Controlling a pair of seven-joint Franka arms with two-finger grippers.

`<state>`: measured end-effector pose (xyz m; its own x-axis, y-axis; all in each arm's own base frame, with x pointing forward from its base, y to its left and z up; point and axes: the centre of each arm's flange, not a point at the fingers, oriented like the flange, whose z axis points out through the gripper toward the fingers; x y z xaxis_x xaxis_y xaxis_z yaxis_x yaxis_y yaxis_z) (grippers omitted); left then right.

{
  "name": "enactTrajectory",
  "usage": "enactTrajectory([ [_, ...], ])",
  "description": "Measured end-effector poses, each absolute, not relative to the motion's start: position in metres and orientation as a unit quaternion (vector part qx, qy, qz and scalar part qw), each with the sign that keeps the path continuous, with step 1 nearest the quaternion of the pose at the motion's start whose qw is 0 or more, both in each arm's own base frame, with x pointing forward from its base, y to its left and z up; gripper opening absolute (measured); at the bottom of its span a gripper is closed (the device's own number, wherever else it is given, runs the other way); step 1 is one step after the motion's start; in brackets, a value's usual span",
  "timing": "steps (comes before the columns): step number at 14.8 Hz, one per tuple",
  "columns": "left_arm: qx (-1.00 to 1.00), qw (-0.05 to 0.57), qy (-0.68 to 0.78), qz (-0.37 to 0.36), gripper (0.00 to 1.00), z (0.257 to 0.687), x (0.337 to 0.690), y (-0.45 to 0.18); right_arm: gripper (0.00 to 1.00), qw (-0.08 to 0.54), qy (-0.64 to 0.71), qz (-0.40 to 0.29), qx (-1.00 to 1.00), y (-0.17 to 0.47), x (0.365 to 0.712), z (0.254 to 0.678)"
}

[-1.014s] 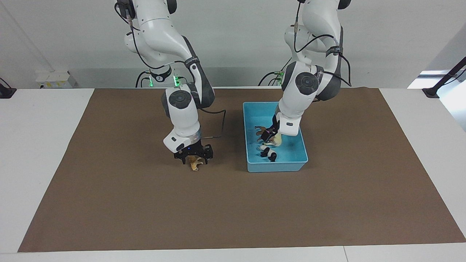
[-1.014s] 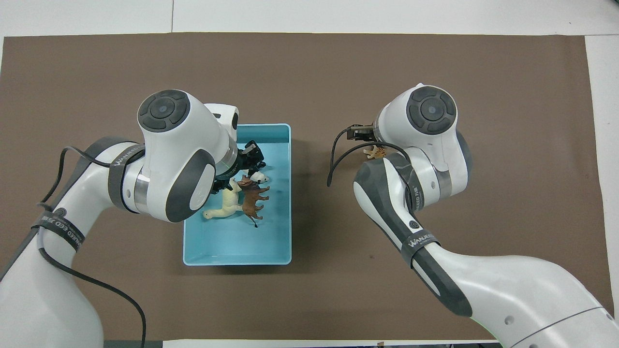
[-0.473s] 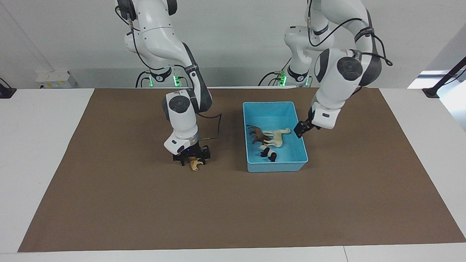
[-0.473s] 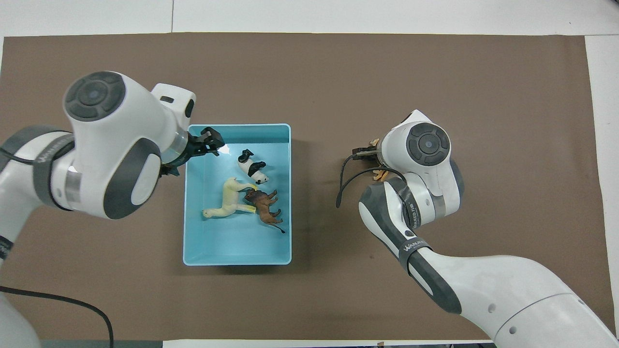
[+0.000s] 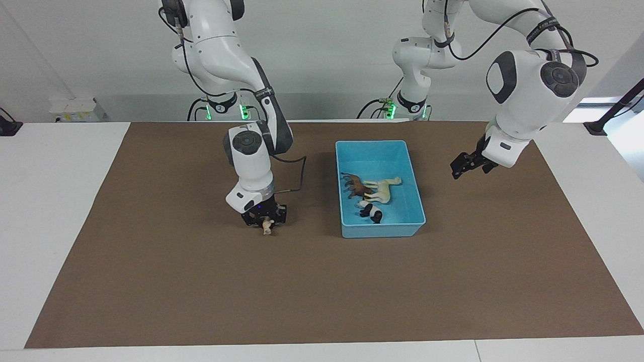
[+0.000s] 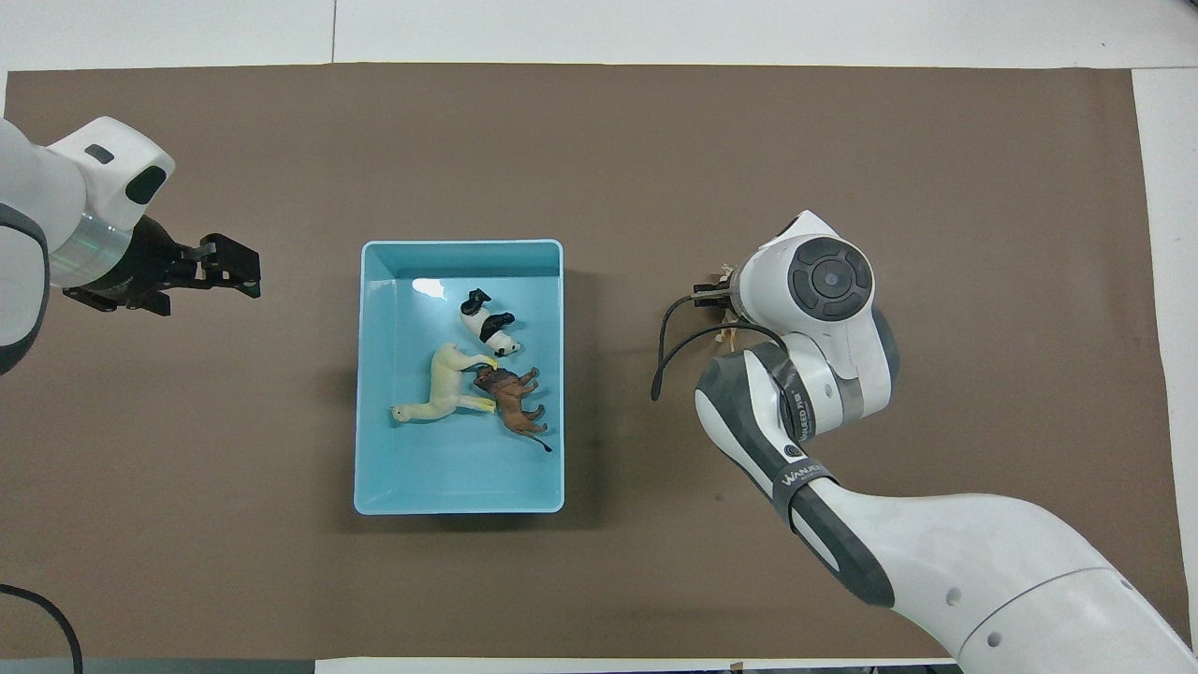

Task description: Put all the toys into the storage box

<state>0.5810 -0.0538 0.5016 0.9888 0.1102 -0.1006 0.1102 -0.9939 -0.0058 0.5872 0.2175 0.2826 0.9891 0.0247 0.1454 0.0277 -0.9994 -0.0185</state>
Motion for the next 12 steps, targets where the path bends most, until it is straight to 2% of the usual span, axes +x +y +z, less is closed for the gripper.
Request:
enactTrajectory([
  [3,-0.996,0.008,-0.054,0.064,1.00,0.504,0.578,-0.044,0.15,0.008,-0.017,-0.059,-0.998,0.226,0.595,0.300],
  [5,-0.996,0.008,-0.050,0.073,1.00,0.511,0.571,-0.040,0.15,0.008,-0.019,-0.053,-0.998,0.235,0.607,0.330],
  [9,-0.995,0.008,-0.038,0.089,1.00,0.537,0.549,-0.045,0.15,0.020,-0.009,-0.058,-0.998,0.274,0.626,0.436],
  [12,-0.998,-0.001,0.035,0.048,1.00,0.557,0.549,-0.039,0.15,0.048,0.019,-0.081,-0.995,0.337,0.615,0.509],
])
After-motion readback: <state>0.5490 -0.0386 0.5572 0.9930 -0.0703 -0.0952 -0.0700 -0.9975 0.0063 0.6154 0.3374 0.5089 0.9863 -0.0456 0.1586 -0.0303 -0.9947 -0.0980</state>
